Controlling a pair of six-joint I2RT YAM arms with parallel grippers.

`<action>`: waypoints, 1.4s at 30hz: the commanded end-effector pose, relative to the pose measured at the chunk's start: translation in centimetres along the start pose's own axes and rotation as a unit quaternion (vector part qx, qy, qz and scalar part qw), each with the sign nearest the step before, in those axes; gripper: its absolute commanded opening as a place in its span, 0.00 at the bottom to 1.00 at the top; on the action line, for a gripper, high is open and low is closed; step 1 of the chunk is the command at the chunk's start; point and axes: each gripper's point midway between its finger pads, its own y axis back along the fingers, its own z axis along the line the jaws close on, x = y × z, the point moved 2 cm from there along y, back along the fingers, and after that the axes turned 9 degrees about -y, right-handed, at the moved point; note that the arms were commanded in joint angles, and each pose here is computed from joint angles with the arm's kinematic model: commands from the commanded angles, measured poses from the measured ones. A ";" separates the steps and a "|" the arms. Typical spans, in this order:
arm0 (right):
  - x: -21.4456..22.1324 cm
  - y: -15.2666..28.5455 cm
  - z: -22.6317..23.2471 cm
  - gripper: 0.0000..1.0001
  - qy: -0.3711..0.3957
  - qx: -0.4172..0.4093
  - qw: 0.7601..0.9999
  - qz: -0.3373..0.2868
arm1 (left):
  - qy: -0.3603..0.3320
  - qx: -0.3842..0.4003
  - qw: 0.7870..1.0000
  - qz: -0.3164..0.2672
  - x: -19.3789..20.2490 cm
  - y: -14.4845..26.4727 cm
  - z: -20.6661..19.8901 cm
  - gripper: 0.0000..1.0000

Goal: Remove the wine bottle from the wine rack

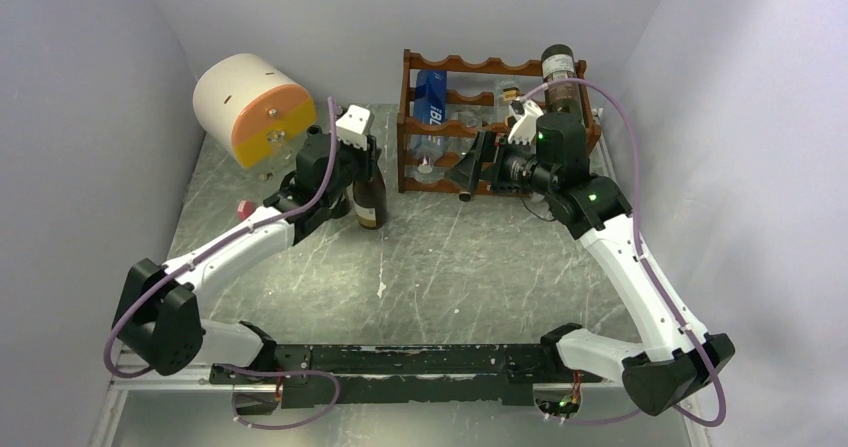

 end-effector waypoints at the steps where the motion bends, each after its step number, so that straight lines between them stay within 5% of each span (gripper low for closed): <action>1: -1.2 1.3 0.4 1.00 0.015 0.003 0.999 -0.032 | 0.015 -0.029 0.978 -0.206 -12.9 0.3 2.6 0.07; 16: -0.8 1.7 -0.1 1.00 0.014 0.013 0.999 -0.040 | 0.003 -0.006 0.977 -0.212 -12.0 -1.9 2.8 0.08; 22: -0.6 1.5 -0.5 1.00 0.014 0.019 0.999 -0.038 | 0.003 0.027 0.977 -0.211 -11.5 -0.6 1.8 0.56; 24: -0.6 1.4 -0.6 1.00 0.015 0.020 0.999 -0.035 | 0.001 0.034 0.977 -0.211 -12.1 -0.1 1.7 0.79; 27: -0.7 1.1 -0.8 1.00 0.020 0.024 0.999 -0.033 | -0.008 0.045 0.977 -0.206 -12.8 0.8 1.5 0.98; 35: -1.3 0.9 -1.8 1.00 0.039 0.059 0.997 -0.035 | -0.016 0.092 0.975 -0.203 -15.0 5.5 0.8 0.98; 42: -2.6 1.5 -4.8 1.00 0.056 0.155 0.984 -0.065 | -0.039 0.166 0.965 -0.200 -12.9 9.3 -1.3 0.95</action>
